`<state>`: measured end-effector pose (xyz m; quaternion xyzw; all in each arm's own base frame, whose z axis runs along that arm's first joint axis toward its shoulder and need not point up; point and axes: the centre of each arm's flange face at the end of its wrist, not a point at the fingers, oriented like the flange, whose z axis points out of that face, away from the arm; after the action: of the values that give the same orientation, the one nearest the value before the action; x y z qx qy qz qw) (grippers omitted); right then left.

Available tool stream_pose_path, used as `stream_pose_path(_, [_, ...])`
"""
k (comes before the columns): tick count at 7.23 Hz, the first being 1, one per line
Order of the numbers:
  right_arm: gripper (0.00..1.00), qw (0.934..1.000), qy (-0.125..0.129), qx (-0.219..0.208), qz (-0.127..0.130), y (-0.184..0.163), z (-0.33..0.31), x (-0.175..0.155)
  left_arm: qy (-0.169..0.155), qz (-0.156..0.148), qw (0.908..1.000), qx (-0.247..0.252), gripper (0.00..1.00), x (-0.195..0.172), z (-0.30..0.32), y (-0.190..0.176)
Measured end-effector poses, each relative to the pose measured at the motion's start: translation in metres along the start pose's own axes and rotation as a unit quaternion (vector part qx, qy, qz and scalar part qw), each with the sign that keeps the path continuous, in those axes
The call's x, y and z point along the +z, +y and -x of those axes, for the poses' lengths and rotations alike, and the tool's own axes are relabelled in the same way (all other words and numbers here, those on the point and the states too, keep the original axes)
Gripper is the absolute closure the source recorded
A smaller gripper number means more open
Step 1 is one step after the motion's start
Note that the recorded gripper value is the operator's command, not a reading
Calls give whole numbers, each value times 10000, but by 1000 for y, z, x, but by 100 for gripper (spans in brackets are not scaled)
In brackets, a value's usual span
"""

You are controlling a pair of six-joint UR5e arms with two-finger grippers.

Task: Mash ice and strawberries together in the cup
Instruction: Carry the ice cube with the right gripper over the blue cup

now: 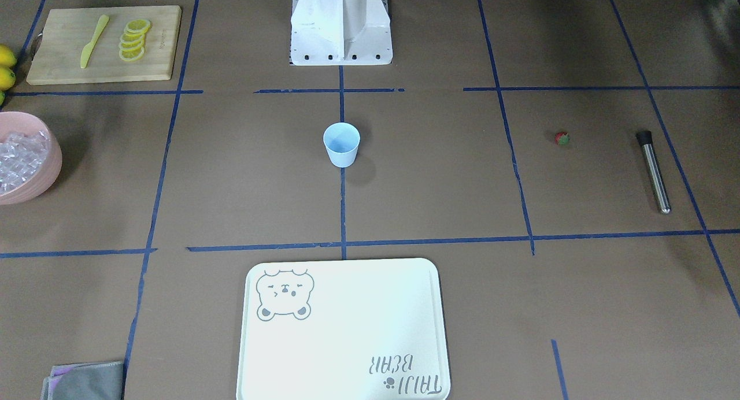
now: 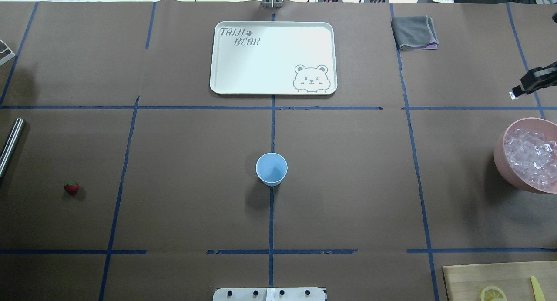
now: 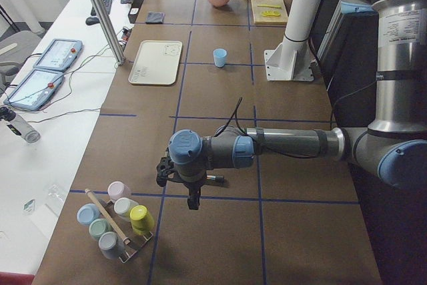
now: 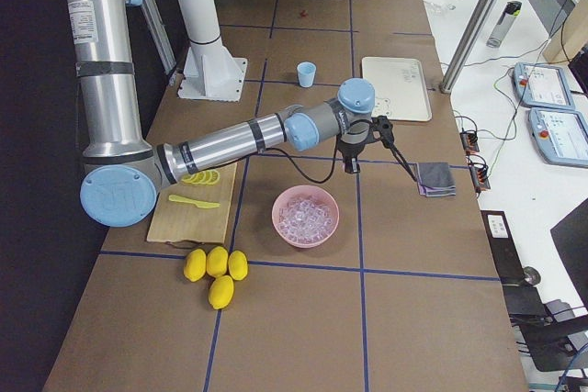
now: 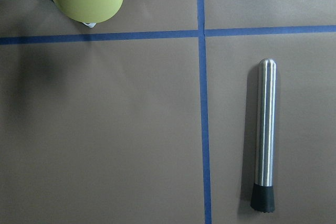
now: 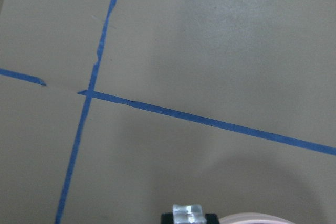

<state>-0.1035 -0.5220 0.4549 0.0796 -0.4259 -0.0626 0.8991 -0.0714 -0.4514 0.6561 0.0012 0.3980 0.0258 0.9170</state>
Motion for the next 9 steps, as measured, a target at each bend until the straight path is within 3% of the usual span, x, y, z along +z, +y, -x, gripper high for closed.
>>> stream_pose_path(4, [100, 9989, 214, 419, -9, -14, 228, -1, 11, -20, 10000, 20, 0, -2, -2, -2])
stream_pose_path(6, [100, 9986, 219, 479, -25, 5, 331, 24, 6, -36, 10000, 38, 0, -3, -3, -4])
stream_pose_path(9, [100, 9980, 167, 593, -105, 33, 436, 57, 3, -39, 10000, 43, 0, -3, -3, -5])
